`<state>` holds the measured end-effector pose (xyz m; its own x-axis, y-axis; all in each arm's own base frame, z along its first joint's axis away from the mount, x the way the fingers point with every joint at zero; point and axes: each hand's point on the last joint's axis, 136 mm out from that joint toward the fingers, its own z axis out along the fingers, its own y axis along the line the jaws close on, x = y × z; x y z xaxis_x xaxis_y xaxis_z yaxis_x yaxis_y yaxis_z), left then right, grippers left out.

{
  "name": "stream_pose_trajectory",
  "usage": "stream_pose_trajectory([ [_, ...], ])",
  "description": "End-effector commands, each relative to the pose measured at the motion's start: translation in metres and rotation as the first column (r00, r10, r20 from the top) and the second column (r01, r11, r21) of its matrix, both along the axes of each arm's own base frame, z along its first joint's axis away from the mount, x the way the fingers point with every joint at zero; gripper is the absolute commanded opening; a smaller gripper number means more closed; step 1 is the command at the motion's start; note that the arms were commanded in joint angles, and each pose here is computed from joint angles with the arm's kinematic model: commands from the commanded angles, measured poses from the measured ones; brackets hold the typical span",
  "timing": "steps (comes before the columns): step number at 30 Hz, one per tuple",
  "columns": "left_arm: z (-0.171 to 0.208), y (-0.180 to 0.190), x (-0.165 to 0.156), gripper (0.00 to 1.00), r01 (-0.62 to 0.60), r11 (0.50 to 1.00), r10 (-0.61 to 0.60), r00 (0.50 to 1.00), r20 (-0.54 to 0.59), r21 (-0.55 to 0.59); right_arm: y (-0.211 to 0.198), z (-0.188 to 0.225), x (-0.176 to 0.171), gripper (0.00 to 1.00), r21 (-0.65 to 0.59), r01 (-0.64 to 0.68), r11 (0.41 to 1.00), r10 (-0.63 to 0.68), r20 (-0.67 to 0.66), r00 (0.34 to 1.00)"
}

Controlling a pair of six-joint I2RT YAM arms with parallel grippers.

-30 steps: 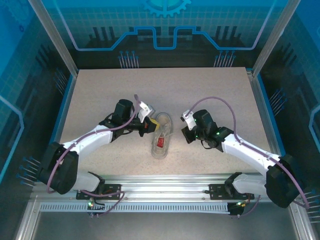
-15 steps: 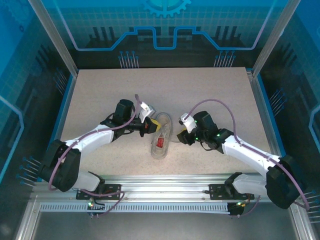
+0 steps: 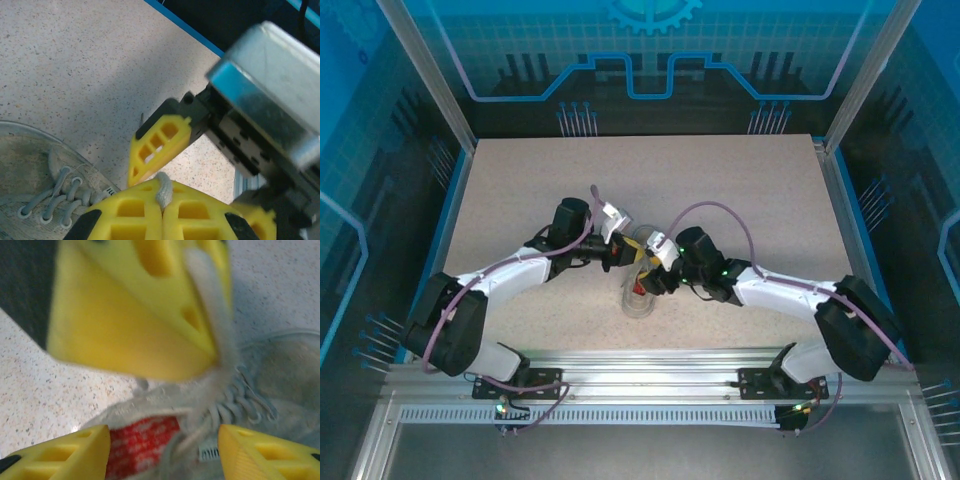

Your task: Tie the shoes

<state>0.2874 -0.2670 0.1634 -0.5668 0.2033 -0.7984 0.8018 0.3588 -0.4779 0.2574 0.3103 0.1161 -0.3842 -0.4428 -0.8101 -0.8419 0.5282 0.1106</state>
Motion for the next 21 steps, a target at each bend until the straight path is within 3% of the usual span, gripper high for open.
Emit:
stream_pose_trajectory([
  [1, 0.027, -0.007, 0.008, 0.0, 0.014, 0.998, -0.013, 1.0, 0.021, -0.066, 0.028, 0.035, 0.015, 0.6, 0.103, -0.022, 0.994, 0.009, 0.121, 0.993],
  [6, 0.03, -0.007, 0.009, 0.0, 0.006, 0.998, -0.006, 1.0, -0.008, -0.067, 0.033, 0.035, 0.026, 0.6, 0.137, 0.018, 0.99, -0.036, 0.133, 0.991],
  [8, 0.03, -0.008, 0.009, 0.0, 0.006, 0.998, -0.007, 1.0, -0.019, -0.069, 0.035, 0.035, 0.029, 0.54, 0.149, 0.025, 0.989, -0.046, 0.135, 0.99],
  [12, 0.026, -0.007, 0.009, 0.0, 0.0, 0.998, -0.002, 1.0, -0.029, -0.058, 0.035, 0.03, 0.029, 0.1, 0.156, 0.027, 0.987, -0.047, 0.131, 0.99],
  [14, 0.024, -0.006, 0.008, 0.0, 0.002, 0.999, -0.004, 1.0, -0.026, -0.05, 0.034, 0.028, 0.027, 0.0, 0.151, 0.025, 0.988, -0.046, 0.132, 0.99],
  [16, 0.023, -0.005, 0.007, 0.01, 0.005, 0.999, -0.005, 1.0, -0.018, -0.041, 0.032, 0.026, 0.026, 0.0, 0.144, 0.025, 0.989, -0.045, 0.136, 0.99],
  [21, 0.028, -0.002, 0.003, 0.29, 0.023, 0.999, -0.022, 0.999, 0.029, -0.04, 0.028, 0.022, 0.022, 0.0, 0.143, 0.026, 0.989, -0.045, 0.135, 0.99],
])
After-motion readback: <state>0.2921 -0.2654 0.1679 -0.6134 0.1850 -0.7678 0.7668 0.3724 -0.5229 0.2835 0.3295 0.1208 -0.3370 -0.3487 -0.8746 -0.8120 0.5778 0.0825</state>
